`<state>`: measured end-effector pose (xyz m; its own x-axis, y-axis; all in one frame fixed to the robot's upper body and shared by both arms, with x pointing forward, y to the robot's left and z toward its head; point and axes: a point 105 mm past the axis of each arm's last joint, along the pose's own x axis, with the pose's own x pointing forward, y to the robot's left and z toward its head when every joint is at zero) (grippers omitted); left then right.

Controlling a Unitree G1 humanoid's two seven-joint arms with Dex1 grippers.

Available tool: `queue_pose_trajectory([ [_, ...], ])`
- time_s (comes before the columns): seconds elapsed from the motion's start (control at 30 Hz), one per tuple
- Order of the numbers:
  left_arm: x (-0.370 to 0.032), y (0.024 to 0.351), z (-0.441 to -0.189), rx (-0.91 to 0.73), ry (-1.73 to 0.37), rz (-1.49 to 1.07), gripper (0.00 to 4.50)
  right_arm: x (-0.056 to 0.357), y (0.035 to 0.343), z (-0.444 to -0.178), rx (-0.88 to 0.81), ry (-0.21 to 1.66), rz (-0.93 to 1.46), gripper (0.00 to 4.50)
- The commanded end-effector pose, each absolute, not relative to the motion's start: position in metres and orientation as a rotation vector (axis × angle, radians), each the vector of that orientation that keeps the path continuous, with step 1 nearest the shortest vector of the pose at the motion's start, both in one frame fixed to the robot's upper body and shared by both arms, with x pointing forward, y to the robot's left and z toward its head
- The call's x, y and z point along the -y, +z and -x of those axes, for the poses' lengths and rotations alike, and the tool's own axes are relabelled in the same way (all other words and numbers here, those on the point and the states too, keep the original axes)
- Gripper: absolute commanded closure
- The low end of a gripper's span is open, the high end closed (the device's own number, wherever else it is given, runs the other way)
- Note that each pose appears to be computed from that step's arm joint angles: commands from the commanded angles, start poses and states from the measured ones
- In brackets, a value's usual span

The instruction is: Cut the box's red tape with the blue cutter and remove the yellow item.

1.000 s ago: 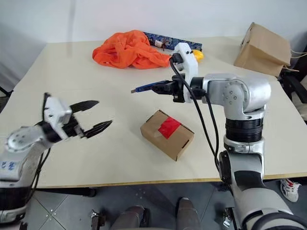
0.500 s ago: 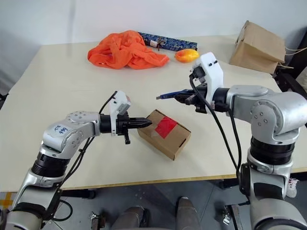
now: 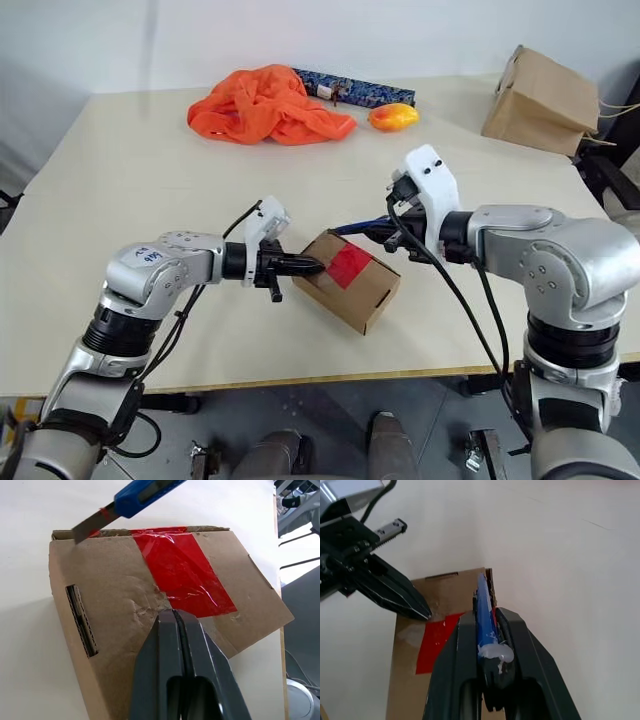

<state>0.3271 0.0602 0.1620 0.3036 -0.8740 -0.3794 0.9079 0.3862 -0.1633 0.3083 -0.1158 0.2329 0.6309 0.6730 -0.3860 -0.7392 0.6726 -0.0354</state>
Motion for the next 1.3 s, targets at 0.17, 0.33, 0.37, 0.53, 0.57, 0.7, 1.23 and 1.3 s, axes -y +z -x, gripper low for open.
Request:
queue_pose_trajectory([
  [0.17,-0.062,0.155,-0.328,-0.471,-1.166,-0.117,4.50,0.128,0.231,-0.308,-0.353,0.765,0.246,4.35],
  [0.33,-0.060,0.155,-0.327,-0.469,-1.180,-0.122,4.50,0.138,0.234,-0.310,-0.344,0.729,0.229,4.35],
  [0.37,-0.060,0.155,-0.327,-0.469,-1.181,-0.121,4.50,0.141,0.234,-0.311,-0.345,0.717,0.226,4.35],
  [0.53,-0.058,0.155,-0.325,-0.472,-1.191,-0.116,4.50,0.147,0.231,-0.310,-0.355,0.699,0.228,4.35],
  [0.57,-0.058,0.155,-0.325,-0.472,-1.191,-0.116,4.50,0.147,0.231,-0.310,-0.355,0.697,0.227,4.35],
  [0.7,-0.058,0.155,-0.326,-0.472,-1.190,-0.117,4.50,0.152,0.231,-0.310,-0.358,0.678,0.234,4.35],
  [1.23,-0.057,0.153,-0.327,-0.475,-1.183,-0.124,4.50,0.134,0.254,-0.302,-0.263,0.765,0.234,4.35],
  [1.3,-0.057,0.152,-0.326,-0.478,-1.185,-0.128,4.50,0.136,0.250,-0.303,-0.272,0.756,0.242,4.35],
])
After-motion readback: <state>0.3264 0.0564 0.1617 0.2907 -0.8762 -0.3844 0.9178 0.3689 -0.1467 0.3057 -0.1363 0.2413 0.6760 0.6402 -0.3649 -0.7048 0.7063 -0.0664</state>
